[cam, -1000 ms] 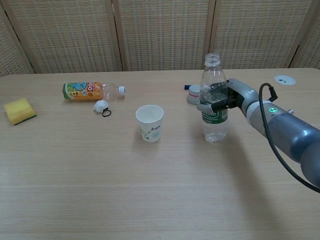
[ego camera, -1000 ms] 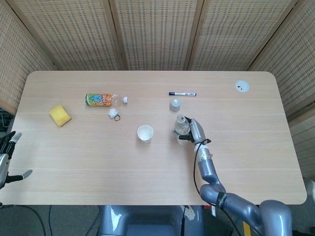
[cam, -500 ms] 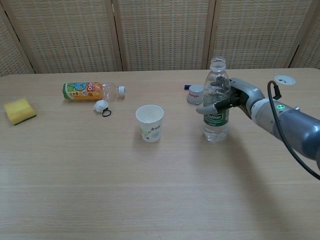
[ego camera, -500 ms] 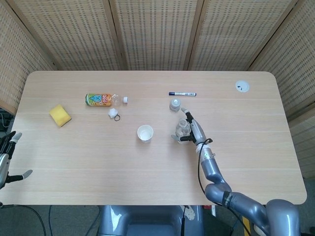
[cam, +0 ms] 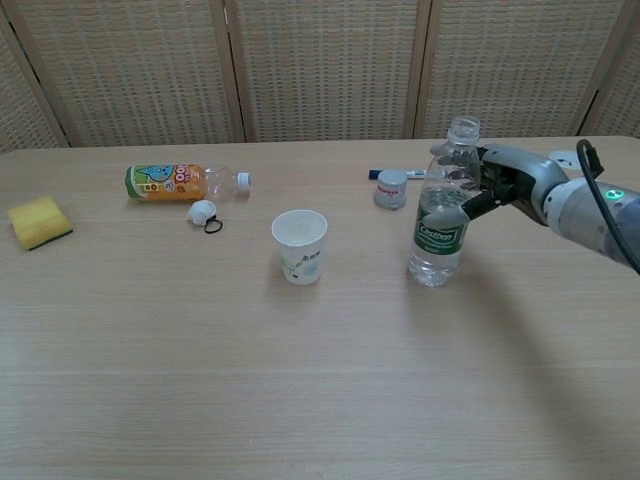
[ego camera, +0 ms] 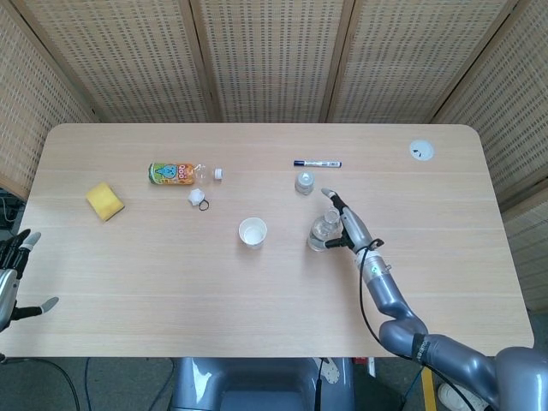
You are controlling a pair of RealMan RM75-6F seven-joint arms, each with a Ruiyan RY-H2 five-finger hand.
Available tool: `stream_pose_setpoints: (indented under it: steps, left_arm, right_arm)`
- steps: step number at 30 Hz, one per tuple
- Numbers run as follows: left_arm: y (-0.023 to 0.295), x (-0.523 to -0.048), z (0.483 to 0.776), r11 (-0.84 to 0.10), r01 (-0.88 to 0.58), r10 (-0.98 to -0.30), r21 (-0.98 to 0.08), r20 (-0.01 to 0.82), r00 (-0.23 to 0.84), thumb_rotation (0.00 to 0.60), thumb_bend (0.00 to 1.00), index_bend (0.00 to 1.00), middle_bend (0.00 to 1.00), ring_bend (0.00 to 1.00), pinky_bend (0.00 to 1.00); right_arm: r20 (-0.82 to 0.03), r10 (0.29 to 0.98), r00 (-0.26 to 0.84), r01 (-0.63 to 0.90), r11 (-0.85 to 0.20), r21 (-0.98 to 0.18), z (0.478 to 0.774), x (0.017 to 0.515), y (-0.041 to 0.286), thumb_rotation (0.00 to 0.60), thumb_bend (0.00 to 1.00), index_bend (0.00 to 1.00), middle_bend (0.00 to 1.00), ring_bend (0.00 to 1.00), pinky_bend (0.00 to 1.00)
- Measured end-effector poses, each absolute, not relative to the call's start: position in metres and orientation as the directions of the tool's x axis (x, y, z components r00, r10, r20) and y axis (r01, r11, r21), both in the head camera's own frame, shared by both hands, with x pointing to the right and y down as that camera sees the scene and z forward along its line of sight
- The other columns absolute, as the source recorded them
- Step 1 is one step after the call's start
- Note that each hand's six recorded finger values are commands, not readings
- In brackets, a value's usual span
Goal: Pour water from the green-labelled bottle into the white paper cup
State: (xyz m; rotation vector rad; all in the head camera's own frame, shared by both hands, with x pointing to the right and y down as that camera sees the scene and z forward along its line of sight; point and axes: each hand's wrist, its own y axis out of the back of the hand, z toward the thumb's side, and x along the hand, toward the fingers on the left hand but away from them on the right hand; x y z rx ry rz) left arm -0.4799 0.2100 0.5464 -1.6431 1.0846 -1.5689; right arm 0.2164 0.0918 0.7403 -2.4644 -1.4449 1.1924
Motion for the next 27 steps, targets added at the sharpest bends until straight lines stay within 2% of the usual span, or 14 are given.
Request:
stream_pose_setpoints:
  steps: [7,13,22,27]
  left_arm:
    - [0.215,-0.477,0.539,-0.458,-0.148,-0.885,-0.877,0.465,-0.020,0.600,0.05,0.00,0.00,0.00,0.00]
    - [0.218,-0.475,0.534,-0.447,-0.147,-0.891,-0.882,0.453,-0.007,0.600,0.05,0.00,0.00,0.00,0.00]
    - [0.227,-0.466,0.532,-0.442,-0.130,-0.896,-0.888,0.443,0.025,0.600,0.05,0.00,0.00,0.00,0.00]
    - [0.233,-0.460,0.529,-0.427,-0.118,-0.904,-0.897,0.425,0.040,0.600,0.05,0.00,0.00,0.00,0.00]
  right_arm:
    - [-0.612,0.741,0.276,0.644,-0.615,-0.455,0.713,0.249,0.100,0.600,0.00,0.00,0.00,0.00,0.00]
    - [-0.601,0.764,0.233,0.505,-0.623,-0.597,0.693,0.285,0.109,0.600,0.00,0.00,0.00,0.00,0.00]
    - [-0.467,0.875,0.124,0.337,-0.480,-0.810,0.647,0.341,0.129,0.600,0.00,0.00,0.00,0.00,0.00]
    - [-0.398,0.914,0.082,0.208,-0.406,-0.890,0.614,0.379,0.164,0.600,0.00,0.00,0.00,0.00,0.00]
